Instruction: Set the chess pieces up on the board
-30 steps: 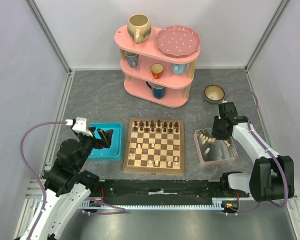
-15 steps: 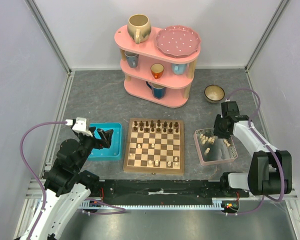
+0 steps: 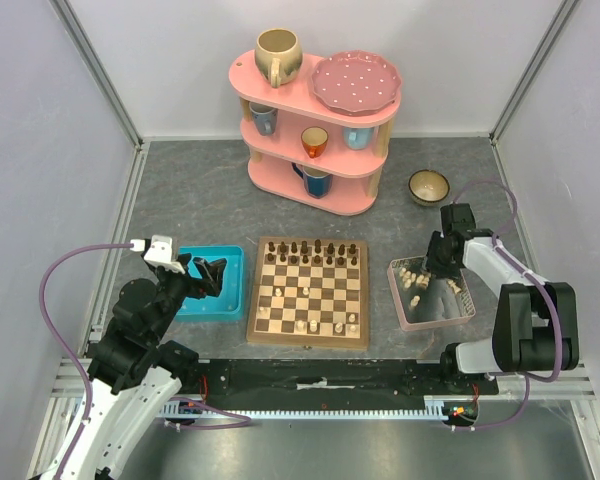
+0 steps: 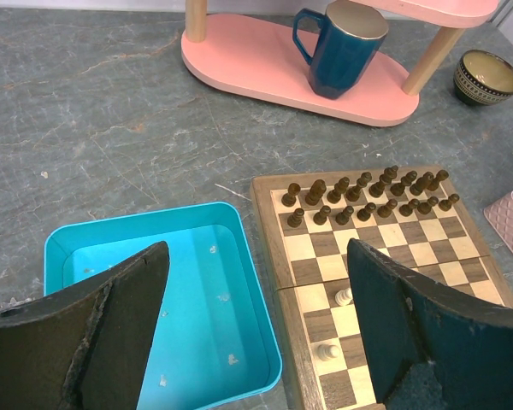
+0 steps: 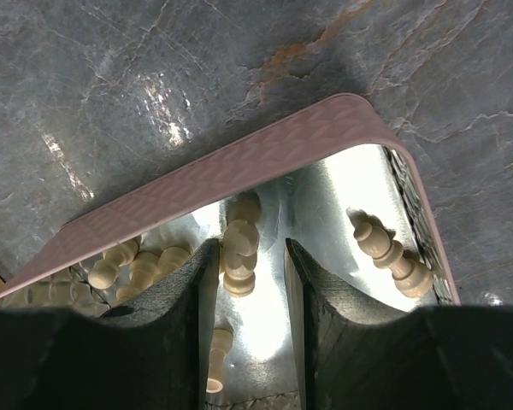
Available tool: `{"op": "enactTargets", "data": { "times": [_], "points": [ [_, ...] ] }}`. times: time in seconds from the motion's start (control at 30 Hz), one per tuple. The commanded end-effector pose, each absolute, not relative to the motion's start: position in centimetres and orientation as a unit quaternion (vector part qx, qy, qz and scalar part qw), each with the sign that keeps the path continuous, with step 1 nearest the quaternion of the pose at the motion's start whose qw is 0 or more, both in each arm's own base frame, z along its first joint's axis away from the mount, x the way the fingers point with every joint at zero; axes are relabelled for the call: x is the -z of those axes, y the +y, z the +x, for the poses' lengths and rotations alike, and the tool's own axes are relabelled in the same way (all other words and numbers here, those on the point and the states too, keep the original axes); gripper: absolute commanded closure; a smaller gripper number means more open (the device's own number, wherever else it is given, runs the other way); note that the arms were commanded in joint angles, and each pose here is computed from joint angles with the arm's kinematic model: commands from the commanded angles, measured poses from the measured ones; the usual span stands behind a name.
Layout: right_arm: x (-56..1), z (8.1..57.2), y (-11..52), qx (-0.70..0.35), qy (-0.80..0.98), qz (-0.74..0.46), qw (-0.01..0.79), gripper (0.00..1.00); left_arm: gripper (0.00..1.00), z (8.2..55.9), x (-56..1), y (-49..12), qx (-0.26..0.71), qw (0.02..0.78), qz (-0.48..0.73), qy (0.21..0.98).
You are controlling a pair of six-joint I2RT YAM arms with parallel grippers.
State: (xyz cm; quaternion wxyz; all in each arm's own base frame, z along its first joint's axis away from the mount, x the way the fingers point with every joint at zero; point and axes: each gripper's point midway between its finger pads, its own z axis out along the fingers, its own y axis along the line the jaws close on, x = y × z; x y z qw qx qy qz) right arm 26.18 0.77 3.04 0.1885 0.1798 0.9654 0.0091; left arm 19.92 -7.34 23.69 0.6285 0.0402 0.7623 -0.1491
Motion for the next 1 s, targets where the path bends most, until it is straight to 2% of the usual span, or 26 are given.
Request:
{"op": "enactTargets", "data": {
  "times": [0.0, 0.27, 0.37, 0.57, 0.97],
  "points": [
    [-2.3, 26.5, 1.1, -0.022, 0.964, 0.186, 0.191, 0.57, 0.10, 20.1, -24.8, -7.5, 0.159, 0.645, 0.037, 0.746],
    [-1.3, 25.8, 1.2, -0.023, 0.966, 0.190, 0.177, 0.62, 0.10, 20.1, -24.7, -7.5, 0.158, 0.645, 0.037, 0.747],
    [-1.4, 25.7, 1.3, -0.024, 0.965, 0.190, 0.179, 0.71, 0.10, 20.0, -24.8, -7.5, 0.160, 0.646, 0.037, 0.745],
    [-2.3, 26.0, 1.0, -0.020, 0.961, 0.193, 0.196, 0.82, 0.10, 20.0, -24.8, -7.5, 0.159, 0.646, 0.037, 0.745],
    [-6.5, 26.6, -1.6, 0.040, 0.944, 0.205, 0.255, 0.89, 0.10, 20.0, -24.8, -7.6, 0.160, 0.646, 0.038, 0.745]
  ]
}}
